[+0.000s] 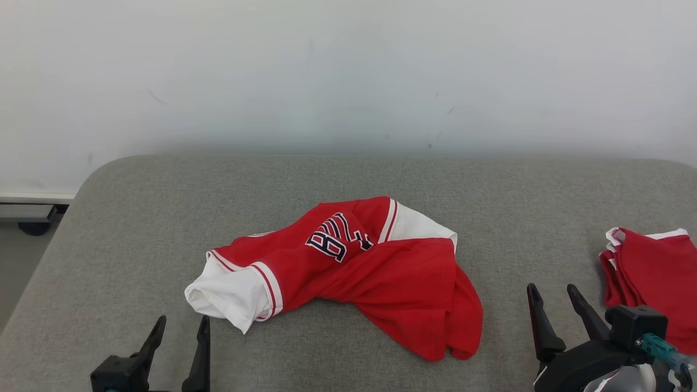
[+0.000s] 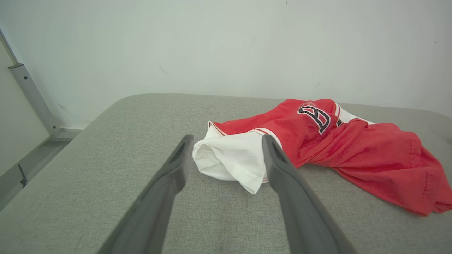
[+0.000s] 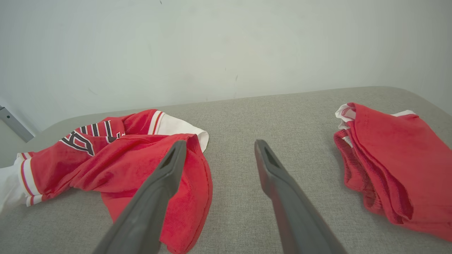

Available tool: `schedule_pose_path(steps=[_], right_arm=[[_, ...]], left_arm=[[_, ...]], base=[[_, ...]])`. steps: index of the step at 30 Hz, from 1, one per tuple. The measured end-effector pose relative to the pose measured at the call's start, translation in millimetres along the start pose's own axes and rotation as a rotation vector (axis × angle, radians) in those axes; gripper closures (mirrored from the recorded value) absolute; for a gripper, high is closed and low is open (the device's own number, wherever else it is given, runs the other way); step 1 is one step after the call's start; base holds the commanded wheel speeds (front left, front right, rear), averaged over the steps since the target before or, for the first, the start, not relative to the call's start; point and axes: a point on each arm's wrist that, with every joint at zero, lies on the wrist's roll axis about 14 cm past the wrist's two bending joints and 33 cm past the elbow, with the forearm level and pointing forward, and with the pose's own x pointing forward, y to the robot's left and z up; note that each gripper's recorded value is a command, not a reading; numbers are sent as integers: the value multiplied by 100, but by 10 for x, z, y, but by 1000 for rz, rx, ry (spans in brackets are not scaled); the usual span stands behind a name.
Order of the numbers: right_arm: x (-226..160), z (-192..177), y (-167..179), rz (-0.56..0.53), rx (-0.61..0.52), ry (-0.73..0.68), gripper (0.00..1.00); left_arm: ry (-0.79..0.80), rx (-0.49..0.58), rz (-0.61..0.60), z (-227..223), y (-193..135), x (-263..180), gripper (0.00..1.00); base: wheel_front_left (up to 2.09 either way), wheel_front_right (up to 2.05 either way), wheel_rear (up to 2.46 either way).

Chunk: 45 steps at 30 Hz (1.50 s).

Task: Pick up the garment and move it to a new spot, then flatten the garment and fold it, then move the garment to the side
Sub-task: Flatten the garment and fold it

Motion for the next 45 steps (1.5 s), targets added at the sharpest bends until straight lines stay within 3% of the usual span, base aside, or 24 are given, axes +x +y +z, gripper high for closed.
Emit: schedule_pose_path(steps=[20,24,30,39,45], right_arm=[[-11,-12,-52,-16,2,5,0],[30,-146,16,16,-12,77,0],[350,-68,156,86,-62,155,0],[980,62,321,117,26,312,0],[1258,-209,299,97,13,500,0]], left_arm=[[46,1,-33,-86,-103,34,0],[98,-12,-32,-200,-90,57,0],[206,-14,-36,-345,-6,257,0],[423,-128,-16,-580,106,706,0],[507,-165,-2,-637,165,1018,0]], base=[[0,0,0],[0,0,0],[0,0,0],[0,0,0],[0,0,0]])
